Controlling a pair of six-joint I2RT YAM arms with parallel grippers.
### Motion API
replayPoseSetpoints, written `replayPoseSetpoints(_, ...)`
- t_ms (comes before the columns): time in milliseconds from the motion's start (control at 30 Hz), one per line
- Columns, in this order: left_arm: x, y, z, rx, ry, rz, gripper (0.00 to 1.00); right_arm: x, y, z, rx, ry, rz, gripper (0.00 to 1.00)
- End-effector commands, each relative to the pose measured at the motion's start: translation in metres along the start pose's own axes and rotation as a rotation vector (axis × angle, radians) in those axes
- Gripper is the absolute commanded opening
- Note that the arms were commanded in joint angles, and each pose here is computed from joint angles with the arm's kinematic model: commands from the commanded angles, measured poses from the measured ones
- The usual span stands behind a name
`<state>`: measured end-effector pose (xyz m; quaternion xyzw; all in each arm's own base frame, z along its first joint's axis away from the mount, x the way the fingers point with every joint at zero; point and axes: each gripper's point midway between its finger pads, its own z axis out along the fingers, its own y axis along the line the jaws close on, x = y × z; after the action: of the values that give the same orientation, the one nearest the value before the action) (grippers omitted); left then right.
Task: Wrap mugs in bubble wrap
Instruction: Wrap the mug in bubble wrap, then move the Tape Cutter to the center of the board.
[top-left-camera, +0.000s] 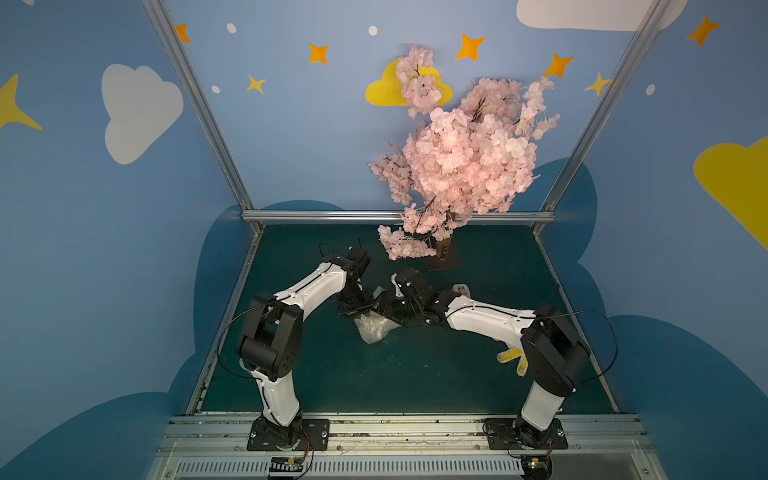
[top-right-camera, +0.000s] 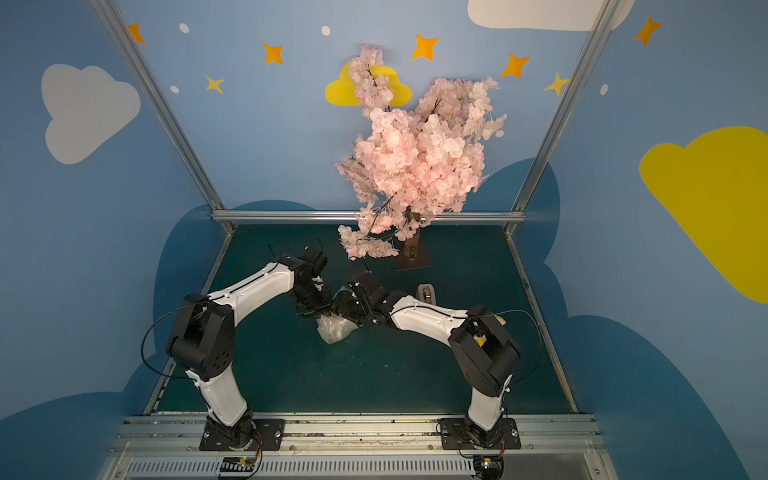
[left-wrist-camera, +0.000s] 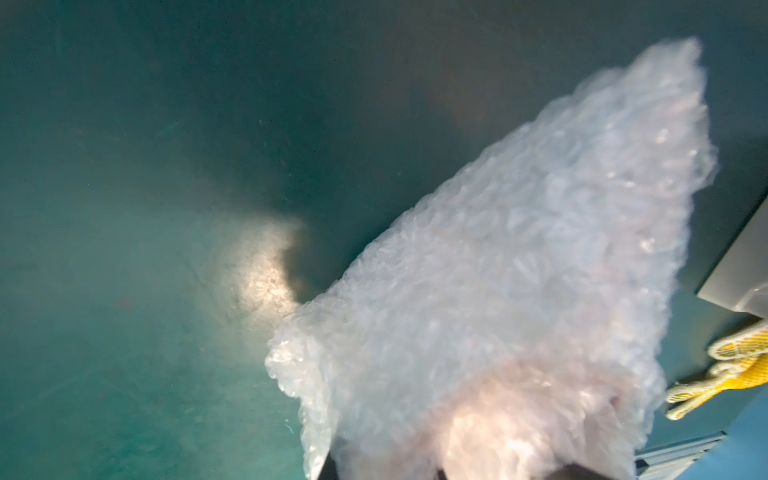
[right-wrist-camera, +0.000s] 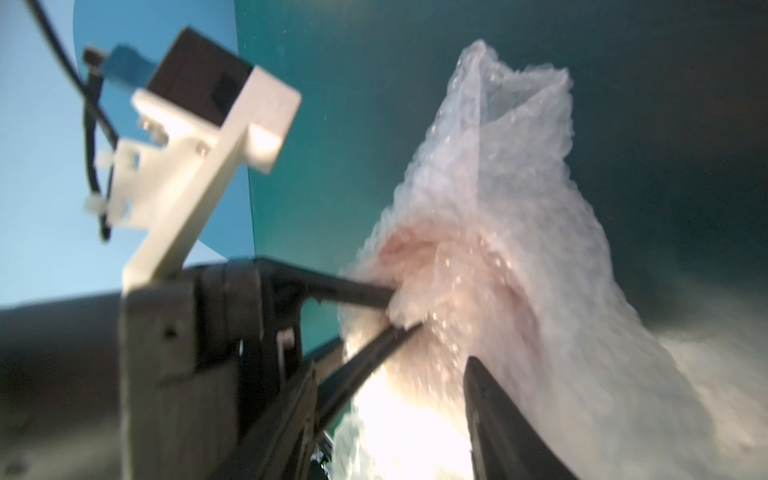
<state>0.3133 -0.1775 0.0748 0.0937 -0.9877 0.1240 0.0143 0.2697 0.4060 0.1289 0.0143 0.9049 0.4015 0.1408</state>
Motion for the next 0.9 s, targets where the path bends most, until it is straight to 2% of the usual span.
replayPoseSetpoints(0, -0.01, 0.026, 0.006, -0.12, -0.006, 0.048, 0.03, 0.008, 0.004, -0.025, -0.003, 0.001, -0.095, 0.63)
replayPoseSetpoints(100, -0.013, 0.026, 0.002, -0.13, 0.011, 0.101, 0.03, 0.008, 0.0, -0.053, 0.017, -0.03, -0.185, 0.72)
replayPoseSetpoints(167, -0.013, 0.029, 0.001, -0.145, 0.025, 0.13, 0.03, 0.003, -0.02, -0.071, 0.086, -0.082, -0.15, 0.78)
replayPoseSetpoints(267, -0.01, 0.029, 0.0, -0.138, 0.047, 0.16, 0.03, -0.005, -0.045, -0.097, 0.101, -0.088, -0.162, 0.82)
replayPoseSetpoints(333, -0.008, 0.03, -0.001, -0.128, 0.055, 0.176, 0.03, -0.012, -0.062, -0.113, 0.118, -0.106, -0.179, 0.83)
replayPoseSetpoints(500, -0.006, 0.032, -0.007, -0.121, 0.047, 0.198, 0.03, -0.036, -0.116, -0.16, 0.279, -0.216, -0.236, 0.83)
replayPoseSetpoints(567, -0.005, 0.031, -0.011, -0.114, 0.041, 0.198, 0.03, -0.045, -0.141, -0.177, 0.326, -0.24, -0.16, 0.85)
replayPoseSetpoints(667, -0.005, 0.026, -0.016, -0.096, 0.029, 0.197, 0.03, -0.054, -0.168, -0.184, 0.268, -0.231, -0.033, 0.87)
replayPoseSetpoints(800, -0.003, 0.025, -0.022, -0.084, 0.021, 0.191, 0.03, -0.063, -0.201, -0.19, 0.305, -0.26, 0.022, 0.87)
replayPoseSetpoints(867, -0.001, 0.025, -0.023, -0.079, 0.017, 0.189, 0.03, -0.067, -0.212, -0.187, 0.28, -0.261, 0.062, 0.87)
